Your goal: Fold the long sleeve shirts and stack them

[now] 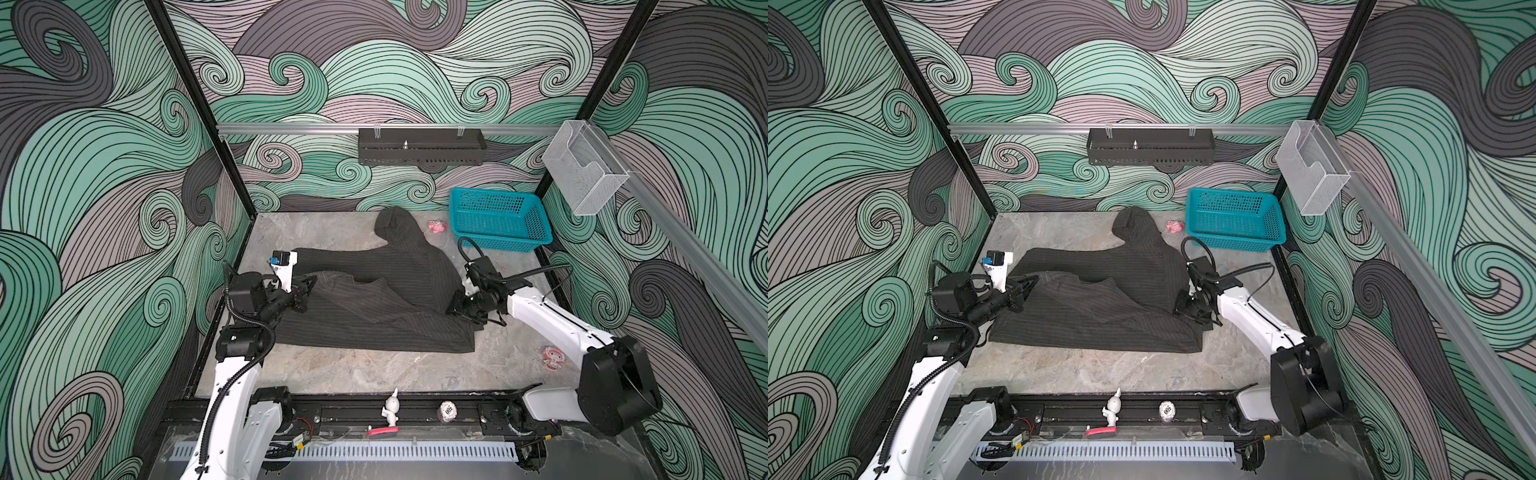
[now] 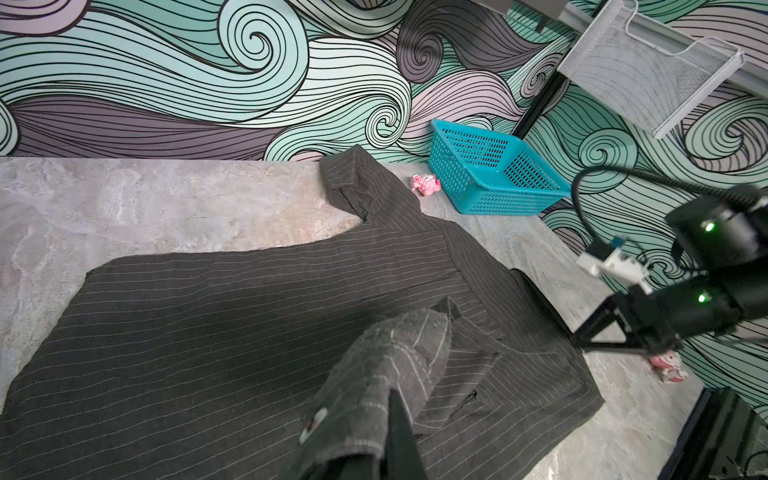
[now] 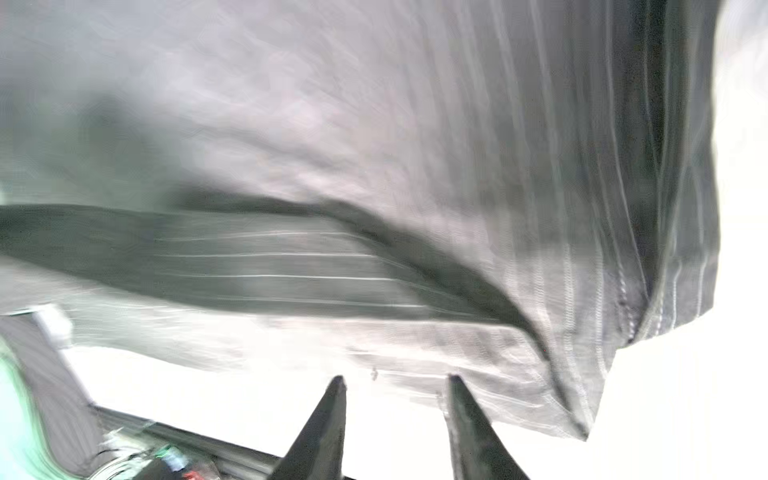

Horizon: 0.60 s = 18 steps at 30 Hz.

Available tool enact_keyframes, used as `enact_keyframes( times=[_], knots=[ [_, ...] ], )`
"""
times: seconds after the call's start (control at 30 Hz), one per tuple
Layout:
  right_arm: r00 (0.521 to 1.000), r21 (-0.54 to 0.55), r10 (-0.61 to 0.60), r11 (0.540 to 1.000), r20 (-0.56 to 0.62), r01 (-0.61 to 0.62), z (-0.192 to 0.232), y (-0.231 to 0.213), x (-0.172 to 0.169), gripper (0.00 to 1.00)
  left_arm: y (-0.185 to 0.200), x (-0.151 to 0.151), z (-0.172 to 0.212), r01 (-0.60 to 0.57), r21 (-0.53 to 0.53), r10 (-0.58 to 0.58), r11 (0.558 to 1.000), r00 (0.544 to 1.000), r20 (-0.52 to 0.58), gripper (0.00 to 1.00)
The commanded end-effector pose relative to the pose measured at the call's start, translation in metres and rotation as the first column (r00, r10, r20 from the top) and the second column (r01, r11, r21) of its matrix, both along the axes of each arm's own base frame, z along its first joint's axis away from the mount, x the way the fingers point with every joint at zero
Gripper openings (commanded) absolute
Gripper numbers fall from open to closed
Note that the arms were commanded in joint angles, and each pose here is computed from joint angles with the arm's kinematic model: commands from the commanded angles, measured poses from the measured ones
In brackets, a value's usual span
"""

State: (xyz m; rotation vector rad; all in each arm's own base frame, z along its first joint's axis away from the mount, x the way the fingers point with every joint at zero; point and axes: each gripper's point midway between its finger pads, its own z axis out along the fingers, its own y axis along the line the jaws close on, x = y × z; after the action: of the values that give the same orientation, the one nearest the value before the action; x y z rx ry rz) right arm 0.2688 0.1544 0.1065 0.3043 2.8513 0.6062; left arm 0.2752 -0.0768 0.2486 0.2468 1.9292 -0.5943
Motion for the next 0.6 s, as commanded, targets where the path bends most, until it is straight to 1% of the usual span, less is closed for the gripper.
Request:
enact_keyframes(
  times=[0.0,0.07,0.17,0.2,0.27,0.3,0.37,0.43,0.47,0.53,0.57],
  knots=[
    [0.999,0.001,0.042,0.999,0.020,-0.042,0.017,0.012,0.019,0.46,-0.005,-0.008,-0.005,0.028,-0.022,-0.028,0.999,0.999,-0.027,0.00],
    [0.998,0.006,0.060,0.998,-0.004,-0.060,0.009,0.024,0.035,0.50,-0.006,-0.010,-0.006,0.032,-0.024,-0.033,0.999,0.999,-0.033,0.00],
    [0.992,0.060,0.125,0.990,-0.014,-0.124,0.001,0.054,0.053,0.55,-0.008,-0.013,-0.003,0.048,-0.030,-0.049,0.998,0.998,-0.031,0.00],
    [0.985,0.084,0.171,0.982,0.013,-0.171,0.004,0.068,0.058,0.58,-0.009,-0.014,-0.003,0.055,-0.032,-0.056,0.998,0.998,-0.030,0.00],
    [0.965,0.095,0.248,0.962,0.083,-0.256,0.016,0.091,0.065,0.61,-0.012,-0.015,-0.003,0.071,-0.037,-0.072,0.997,0.997,-0.028,0.00],
    [0.945,0.103,0.297,0.944,0.138,-0.312,0.023,0.103,0.067,0.63,-0.014,-0.015,-0.003,0.083,-0.044,-0.084,0.996,0.996,-0.025,0.00],
    [0.877,0.061,0.393,0.903,0.277,-0.424,0.039,0.119,0.067,0.63,-0.018,-0.014,-0.003,0.102,-0.064,-0.103,0.993,0.994,-0.020,0.00],
    [0.761,-0.060,0.481,0.859,0.435,-0.509,0.052,0.125,0.064,0.63,-0.018,-0.011,-0.009,0.102,-0.082,-0.105,0.991,0.994,-0.034,0.00],
    [0.722,-0.094,0.490,0.852,0.488,-0.514,0.057,0.125,0.065,0.63,-0.018,-0.011,-0.013,0.098,-0.086,-0.103,0.991,0.993,-0.053,0.00],
    [0.693,-0.138,0.508,0.844,0.511,-0.518,0.057,0.118,0.064,0.64,-0.015,-0.009,-0.023,0.068,-0.085,-0.078,0.994,0.990,-0.115,0.00],
    [0.693,-0.153,0.520,0.840,0.499,-0.520,0.055,0.114,0.063,0.64,-0.011,-0.008,-0.029,0.038,-0.077,-0.049,0.996,0.988,-0.150,0.00]
  ],
)
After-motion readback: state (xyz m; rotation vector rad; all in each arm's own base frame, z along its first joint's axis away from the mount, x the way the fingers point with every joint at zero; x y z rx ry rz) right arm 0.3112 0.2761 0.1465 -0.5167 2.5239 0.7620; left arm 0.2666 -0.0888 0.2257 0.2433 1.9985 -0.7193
